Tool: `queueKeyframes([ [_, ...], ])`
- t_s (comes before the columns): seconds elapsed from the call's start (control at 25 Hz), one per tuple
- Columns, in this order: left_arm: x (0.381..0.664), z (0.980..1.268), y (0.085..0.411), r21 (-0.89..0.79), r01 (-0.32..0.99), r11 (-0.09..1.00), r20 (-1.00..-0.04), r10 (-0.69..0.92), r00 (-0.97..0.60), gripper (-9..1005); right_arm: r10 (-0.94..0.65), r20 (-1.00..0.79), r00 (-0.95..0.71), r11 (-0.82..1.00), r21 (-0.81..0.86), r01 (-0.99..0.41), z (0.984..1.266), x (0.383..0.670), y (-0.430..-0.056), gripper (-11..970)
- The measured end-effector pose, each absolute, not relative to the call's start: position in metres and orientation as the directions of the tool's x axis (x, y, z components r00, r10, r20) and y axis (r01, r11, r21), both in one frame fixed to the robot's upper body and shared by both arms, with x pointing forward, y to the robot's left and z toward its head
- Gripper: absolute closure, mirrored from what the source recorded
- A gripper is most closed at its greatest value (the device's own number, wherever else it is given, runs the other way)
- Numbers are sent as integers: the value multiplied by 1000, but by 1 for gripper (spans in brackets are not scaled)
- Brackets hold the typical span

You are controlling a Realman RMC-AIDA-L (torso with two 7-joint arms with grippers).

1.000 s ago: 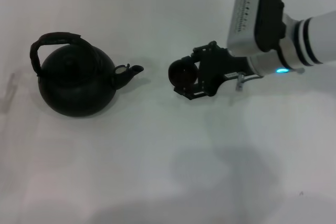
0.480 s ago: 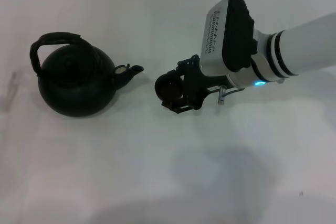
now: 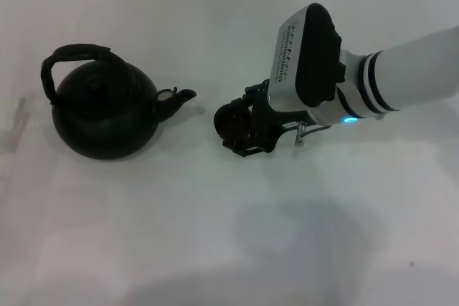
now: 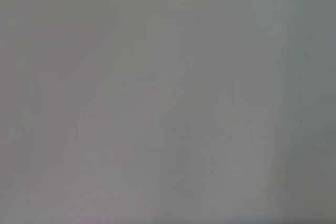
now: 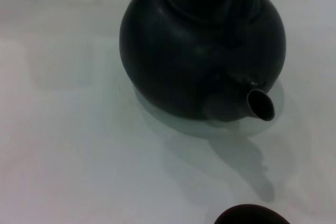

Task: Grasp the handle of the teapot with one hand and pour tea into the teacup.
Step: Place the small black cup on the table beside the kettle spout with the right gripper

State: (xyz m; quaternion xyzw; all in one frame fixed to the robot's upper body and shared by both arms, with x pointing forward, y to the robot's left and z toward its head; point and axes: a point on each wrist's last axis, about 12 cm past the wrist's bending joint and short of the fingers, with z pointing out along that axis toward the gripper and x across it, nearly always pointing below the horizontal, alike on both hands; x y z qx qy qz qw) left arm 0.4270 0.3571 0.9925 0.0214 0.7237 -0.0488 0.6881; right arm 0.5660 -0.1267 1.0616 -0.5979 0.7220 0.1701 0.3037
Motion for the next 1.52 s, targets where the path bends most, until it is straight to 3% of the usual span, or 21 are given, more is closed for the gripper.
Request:
queueKeyframes([
  [1.52,426,991,357,-44,95,995,-997,-38,-64,221,-768,-630,-113,240,-120,-963,1058,568,-130,172],
])
